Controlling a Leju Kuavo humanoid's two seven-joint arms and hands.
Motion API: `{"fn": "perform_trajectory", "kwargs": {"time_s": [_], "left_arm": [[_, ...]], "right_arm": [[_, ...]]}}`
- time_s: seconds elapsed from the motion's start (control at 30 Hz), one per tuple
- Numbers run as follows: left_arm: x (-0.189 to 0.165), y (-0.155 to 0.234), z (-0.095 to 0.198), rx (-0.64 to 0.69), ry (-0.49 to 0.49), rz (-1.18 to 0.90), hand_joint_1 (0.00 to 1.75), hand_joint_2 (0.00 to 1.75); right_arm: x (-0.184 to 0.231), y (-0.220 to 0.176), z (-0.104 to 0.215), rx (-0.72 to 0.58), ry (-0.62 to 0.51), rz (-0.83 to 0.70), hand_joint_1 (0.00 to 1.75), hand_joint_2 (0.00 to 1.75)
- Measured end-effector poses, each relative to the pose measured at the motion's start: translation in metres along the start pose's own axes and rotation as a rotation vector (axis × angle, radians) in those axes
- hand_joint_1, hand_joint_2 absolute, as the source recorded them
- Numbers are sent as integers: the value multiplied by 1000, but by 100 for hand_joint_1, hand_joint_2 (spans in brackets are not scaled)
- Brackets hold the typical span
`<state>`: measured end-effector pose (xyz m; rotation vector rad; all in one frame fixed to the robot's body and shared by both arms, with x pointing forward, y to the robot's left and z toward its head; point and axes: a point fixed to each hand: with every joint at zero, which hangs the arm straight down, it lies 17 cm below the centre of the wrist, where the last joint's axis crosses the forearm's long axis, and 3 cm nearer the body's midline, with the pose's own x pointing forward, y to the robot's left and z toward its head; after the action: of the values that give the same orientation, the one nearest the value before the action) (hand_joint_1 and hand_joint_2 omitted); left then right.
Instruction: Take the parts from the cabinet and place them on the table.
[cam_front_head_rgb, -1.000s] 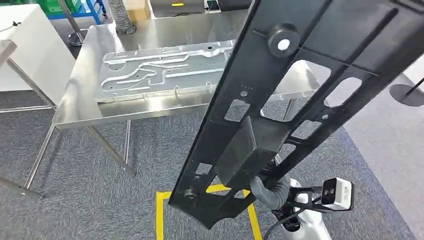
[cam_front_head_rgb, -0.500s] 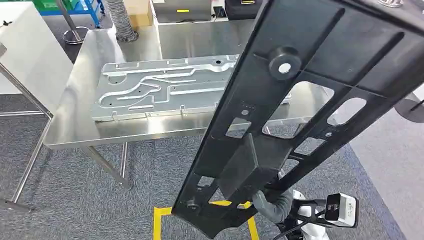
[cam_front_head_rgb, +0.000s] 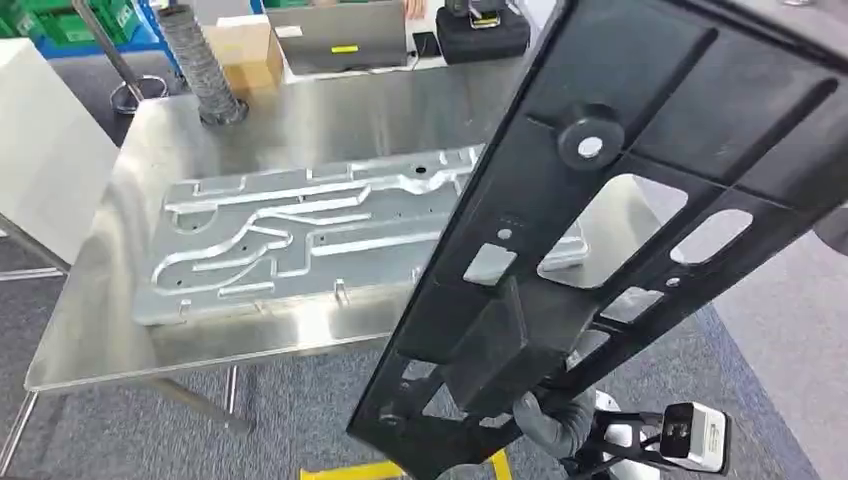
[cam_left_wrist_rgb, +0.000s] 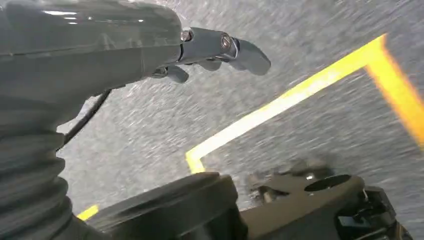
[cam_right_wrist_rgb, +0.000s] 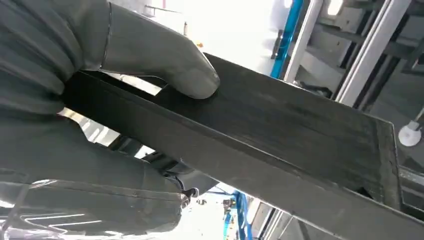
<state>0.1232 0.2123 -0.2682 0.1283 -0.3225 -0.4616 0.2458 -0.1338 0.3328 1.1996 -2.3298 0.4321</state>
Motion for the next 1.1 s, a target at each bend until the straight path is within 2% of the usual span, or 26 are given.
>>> {"fn": "perform_trajectory", "kwargs": {"time_s": [0.23,0.47,0.6,0.77,0.87,0.97,1.1], "left_arm": [[9,4,-1,10,-21,-2,0,175],[3,-4,1,-5,-9,-5,0,175],[2,-16,3,-27,-7,-10,0,175],[9,-12,2,-25,-15,-30,0,175],[17,-9,1,-25,-29,-36,0,175],[25,-6,0,-25,-43,-36,0,175],[22,-9,1,-35,-41,-35,0,175]], "right_arm": [[3,1,-3,5,-5,14,175,175],[2,-9,0,-12,19,49,175,175],[-9,-30,-9,-7,70,97,175,175],[-24,-71,-28,6,137,182,175,175],[-41,-107,-47,17,212,288,175,175],[-74,-150,-65,18,352,496,175,175],[-102,-190,-100,66,470,789,175,175]]}}
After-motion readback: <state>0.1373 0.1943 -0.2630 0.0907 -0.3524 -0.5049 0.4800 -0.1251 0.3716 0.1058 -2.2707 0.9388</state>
